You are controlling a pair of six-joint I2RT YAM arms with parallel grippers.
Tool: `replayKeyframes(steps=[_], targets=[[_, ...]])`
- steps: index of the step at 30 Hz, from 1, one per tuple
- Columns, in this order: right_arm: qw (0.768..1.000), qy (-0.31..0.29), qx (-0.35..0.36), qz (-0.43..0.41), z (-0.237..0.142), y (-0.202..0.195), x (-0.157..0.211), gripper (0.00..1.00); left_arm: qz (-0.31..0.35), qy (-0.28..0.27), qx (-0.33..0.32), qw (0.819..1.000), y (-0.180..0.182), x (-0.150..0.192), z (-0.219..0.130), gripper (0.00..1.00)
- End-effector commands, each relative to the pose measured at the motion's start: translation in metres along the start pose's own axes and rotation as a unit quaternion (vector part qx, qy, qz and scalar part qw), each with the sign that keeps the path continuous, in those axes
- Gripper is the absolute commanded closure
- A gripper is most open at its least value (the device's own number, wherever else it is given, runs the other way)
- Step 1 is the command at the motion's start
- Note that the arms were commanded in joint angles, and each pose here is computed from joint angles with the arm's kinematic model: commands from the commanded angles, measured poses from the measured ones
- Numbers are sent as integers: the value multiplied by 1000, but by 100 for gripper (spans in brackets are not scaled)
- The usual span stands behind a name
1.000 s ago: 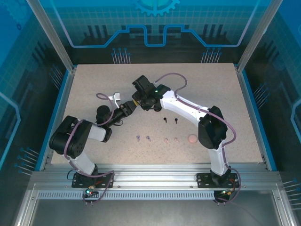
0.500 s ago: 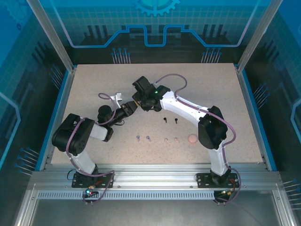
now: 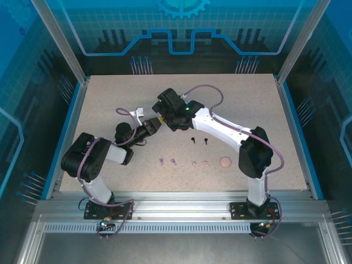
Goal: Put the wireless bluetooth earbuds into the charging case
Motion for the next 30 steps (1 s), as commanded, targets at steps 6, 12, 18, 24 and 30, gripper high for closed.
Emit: replayKeyframes(steps=[6,12,18,24,30], targets=[[984,-78,-22,-157,-82,-6,-35,11,27,15,20,999,-50,-4,-7,100],[947,-119,-26,-297,-104,-34,-44,11,91,53,-28,994,-88,-4,-19,100],[888,-165,-132,-409,-119,-42,-48,11,139,91,-62,984,-111,-2,-29,100],[829,-158,-264,-468,-132,-42,-45,11,145,139,-57,978,-114,6,-27,100],[814,-106,-307,-483,-118,-29,-38,17,141,173,-39,974,-114,12,-22,100]])
Point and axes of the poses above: each hand's point on the last joint's axis, 136 mm out from that joint toward the fingers, its own z axis out along the fingers, its own y axis along the line the jaws close on, x = y × z, the point moved 4 cm from there along -z, back along the fingers, and after that the axes turned 13 degrees about -z, right-handed, at the moved point
